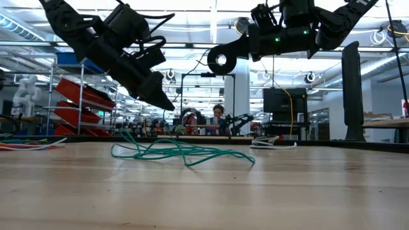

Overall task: Coil cords
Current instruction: Coil the green wire onto the spool

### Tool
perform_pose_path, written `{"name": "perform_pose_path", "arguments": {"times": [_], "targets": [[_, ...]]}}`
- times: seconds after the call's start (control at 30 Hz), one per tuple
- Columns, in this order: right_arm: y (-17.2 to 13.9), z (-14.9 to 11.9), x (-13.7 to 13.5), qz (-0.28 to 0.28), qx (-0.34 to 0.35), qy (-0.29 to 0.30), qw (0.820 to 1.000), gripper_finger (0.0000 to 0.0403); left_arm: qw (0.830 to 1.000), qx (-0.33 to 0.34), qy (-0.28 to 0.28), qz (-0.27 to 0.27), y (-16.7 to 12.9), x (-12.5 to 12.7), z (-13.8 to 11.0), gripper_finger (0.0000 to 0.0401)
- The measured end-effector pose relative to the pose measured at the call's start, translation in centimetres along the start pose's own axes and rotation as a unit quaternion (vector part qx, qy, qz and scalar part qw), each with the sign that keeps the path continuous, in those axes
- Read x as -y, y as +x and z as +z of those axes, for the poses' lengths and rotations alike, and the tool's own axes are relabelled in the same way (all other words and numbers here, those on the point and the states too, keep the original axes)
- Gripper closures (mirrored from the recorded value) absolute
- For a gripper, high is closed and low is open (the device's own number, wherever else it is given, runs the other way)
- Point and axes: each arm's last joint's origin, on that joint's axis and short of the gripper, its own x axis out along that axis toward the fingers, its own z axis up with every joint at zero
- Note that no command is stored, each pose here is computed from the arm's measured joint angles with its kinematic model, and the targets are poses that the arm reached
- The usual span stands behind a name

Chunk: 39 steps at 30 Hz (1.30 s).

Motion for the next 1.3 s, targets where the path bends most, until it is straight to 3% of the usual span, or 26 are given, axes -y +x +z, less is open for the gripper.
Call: {"name": "perform_pose_path", "arguments": {"times": [0.3, 0.5, 0.63, 0.8, 0.97, 1.13, 1.3], "targets": [[0.0, 0.0, 0.0, 0.0, 0.0, -0.001, 1.0, 0.0403, 1.0, 0.002, 0.009, 0.016, -0.2, 0.4, 0.0, 0.0299], [0.0, 0.0, 0.0, 0.0, 0.0, 0.002, 1.0, 0.0403, 1.0, 0.006, 0.012, 0.021, -0.2, 0.4, 0.1, 0.0387], [0.0, 0.1, 0.0, -0.001, 0.004, 0.012, 1.0, 0.0403, 0.998, 0.038, 0.006, 0.039, 0.5, 0.4, 0.5, 0.0393], [0.0, 0.4, 0.1, -0.002, 0.022, 0.034, 0.999, 0.0403, 0.997, 0.057, -0.011, 0.057, 2.5, -0.2, 0.1, 0.0398], [0.0, 0.7, 0.1, 0.001, 0.037, 0.059, 0.998, 0.0403, 0.998, 0.043, -0.02, 0.04, 5.9, -0.3, -0.2, 0.0399], [0.0, 0.8, 0.1, 0.008, 0.042, 0.076, 0.996, 0.0403, 0.998, 0.055, -0.02, 0.024, 8.7, -0.2, 1.5, 0.04], [0.3, 0.7, 0.2, -0.018, 0.066, 0.101, 0.993, 0.0403, 0.996, 0.087, -0.015, -0.007, 10.3, 0.7, 4.2, 0.04]]}}
